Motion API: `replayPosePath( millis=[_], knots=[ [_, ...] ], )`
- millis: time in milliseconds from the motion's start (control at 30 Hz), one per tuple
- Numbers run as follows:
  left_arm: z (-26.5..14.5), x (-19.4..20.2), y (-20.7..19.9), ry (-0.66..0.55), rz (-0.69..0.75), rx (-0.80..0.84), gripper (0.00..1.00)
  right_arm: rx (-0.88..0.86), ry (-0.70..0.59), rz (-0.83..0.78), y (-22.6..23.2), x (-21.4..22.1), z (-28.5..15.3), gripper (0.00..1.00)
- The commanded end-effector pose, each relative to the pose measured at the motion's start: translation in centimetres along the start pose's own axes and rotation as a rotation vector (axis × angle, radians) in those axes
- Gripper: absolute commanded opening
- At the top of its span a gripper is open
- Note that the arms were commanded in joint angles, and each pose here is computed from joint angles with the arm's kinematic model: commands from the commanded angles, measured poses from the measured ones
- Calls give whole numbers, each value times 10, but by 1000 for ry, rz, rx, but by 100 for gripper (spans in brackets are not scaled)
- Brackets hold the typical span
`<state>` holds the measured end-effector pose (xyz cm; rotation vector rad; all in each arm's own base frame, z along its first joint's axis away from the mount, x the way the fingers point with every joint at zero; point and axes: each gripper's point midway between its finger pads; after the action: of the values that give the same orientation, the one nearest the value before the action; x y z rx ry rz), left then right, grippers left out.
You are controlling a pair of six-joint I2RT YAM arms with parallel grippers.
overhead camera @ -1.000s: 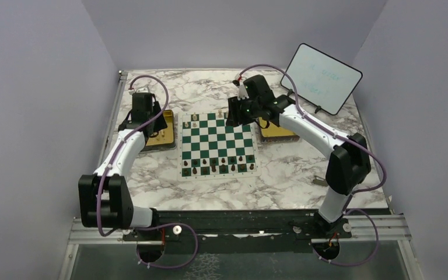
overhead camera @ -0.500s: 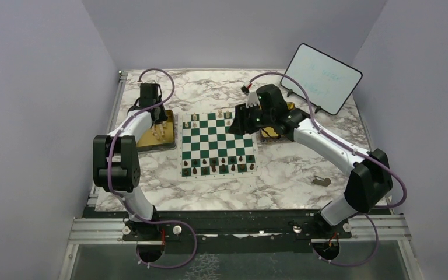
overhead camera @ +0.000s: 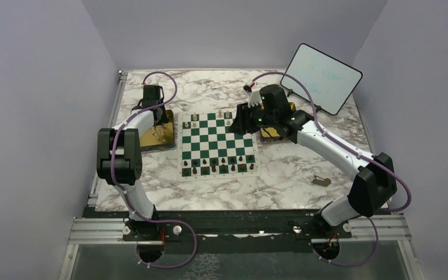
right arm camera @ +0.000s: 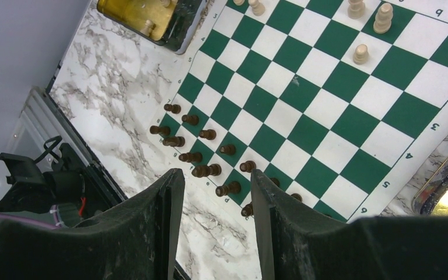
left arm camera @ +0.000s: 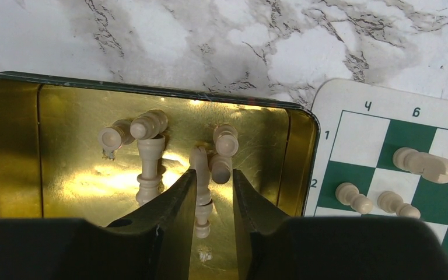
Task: Set up the chess pieces on the board
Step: Pick up the chess piece from the storage box.
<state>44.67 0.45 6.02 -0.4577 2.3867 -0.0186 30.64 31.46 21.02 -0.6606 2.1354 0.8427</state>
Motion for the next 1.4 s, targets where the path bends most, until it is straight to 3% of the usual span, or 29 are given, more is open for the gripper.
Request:
replayPosePath(
  millis=[0, 233, 533, 1000, 1367],
  knots=[
    [5, -11, -6, -22, 3, 31, 29, -23, -47, -14, 7, -15, -10, 50],
    [10, -6, -10, -4, 7, 51, 25, 0, -52, -23, 4, -16, -13, 50],
    [2, -14, -11, -7, 13, 48, 12, 2, -47, -21, 4, -8, -19, 51],
    [-60, -39, -13, -67, -56, 61, 12, 32, -73, -35, 4, -4, -38, 53],
    [-108, -53, -65, -116, -9, 265, 12, 71, -94, -14, -2, 9, -50, 61]
  ],
)
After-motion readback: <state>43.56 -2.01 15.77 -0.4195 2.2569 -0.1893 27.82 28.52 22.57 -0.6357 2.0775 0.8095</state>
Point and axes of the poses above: each gripper's point midway between its finger pads, its own z axis out along the fingers, its own y axis along the line the jaws close on, x = y × z, and after that the axes turned 6 degrees about -z, right-handed
